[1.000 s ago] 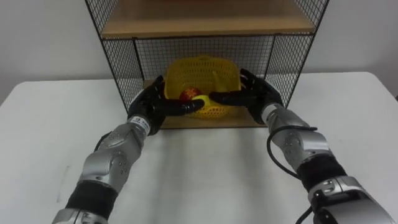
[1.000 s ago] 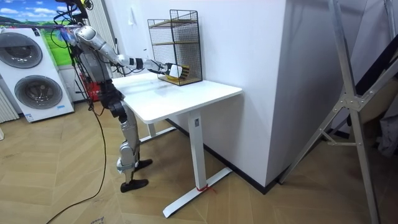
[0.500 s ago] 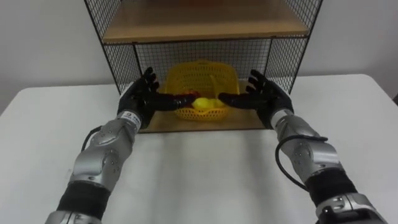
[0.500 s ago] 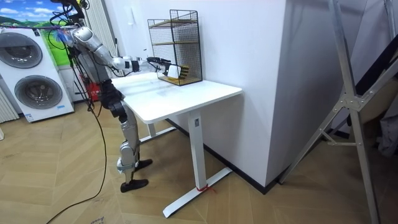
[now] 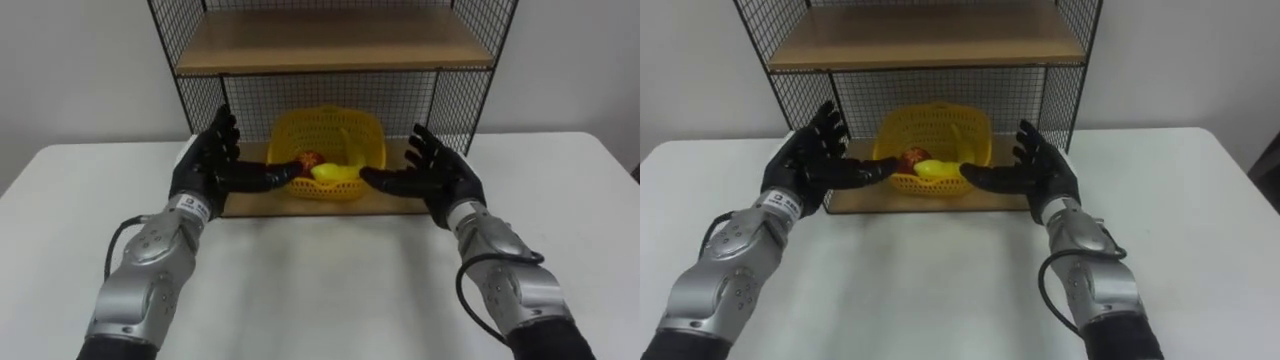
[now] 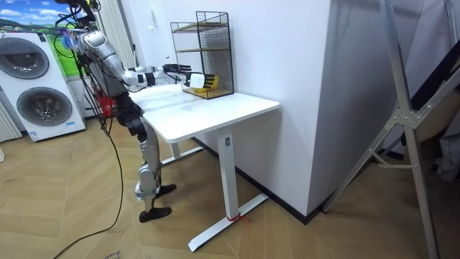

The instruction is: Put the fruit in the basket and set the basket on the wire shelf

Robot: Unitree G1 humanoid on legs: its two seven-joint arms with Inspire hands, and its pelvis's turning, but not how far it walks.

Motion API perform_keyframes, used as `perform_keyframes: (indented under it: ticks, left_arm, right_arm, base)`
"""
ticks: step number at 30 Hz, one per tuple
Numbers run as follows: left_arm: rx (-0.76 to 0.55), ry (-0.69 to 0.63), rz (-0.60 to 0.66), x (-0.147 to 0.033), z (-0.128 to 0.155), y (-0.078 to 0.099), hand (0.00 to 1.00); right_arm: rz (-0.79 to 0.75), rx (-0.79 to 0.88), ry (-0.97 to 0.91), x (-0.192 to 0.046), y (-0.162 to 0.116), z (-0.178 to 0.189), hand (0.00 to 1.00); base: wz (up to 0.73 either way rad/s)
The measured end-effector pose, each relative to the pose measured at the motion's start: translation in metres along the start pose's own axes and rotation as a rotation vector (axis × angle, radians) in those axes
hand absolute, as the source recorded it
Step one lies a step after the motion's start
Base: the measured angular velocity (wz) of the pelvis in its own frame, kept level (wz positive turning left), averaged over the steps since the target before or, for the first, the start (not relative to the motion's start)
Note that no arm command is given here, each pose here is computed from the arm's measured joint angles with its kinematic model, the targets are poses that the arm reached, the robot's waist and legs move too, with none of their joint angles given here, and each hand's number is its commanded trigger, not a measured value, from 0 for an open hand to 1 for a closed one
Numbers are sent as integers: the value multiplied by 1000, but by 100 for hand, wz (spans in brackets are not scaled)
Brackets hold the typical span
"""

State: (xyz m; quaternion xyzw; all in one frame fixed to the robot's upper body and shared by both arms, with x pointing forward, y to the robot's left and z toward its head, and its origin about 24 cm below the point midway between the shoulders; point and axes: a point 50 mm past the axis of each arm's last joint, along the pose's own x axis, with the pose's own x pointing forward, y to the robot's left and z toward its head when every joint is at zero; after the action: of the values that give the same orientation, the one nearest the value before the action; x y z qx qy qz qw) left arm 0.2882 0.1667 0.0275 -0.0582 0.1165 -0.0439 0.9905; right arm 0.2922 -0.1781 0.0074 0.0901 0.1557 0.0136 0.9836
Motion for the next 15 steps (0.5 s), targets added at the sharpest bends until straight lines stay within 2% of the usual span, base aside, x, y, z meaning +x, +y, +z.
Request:
perform_keyframes:
  ticks: [6,11,15]
  left_arm:
    - [-3,-63,-4,-12,8,0,0]
    - [-16,-67,15,-26,1,5,0]
    - [-12,-87,18,-32,4,5,0]
  right_arm:
    - [50,-4,-79,-16,5,9,0]
    - [47,-3,-80,-30,0,2,0]
    - [62,-8,-127,-33,1,12,0]
  base:
    - [0]
    - [0]
    - [0]
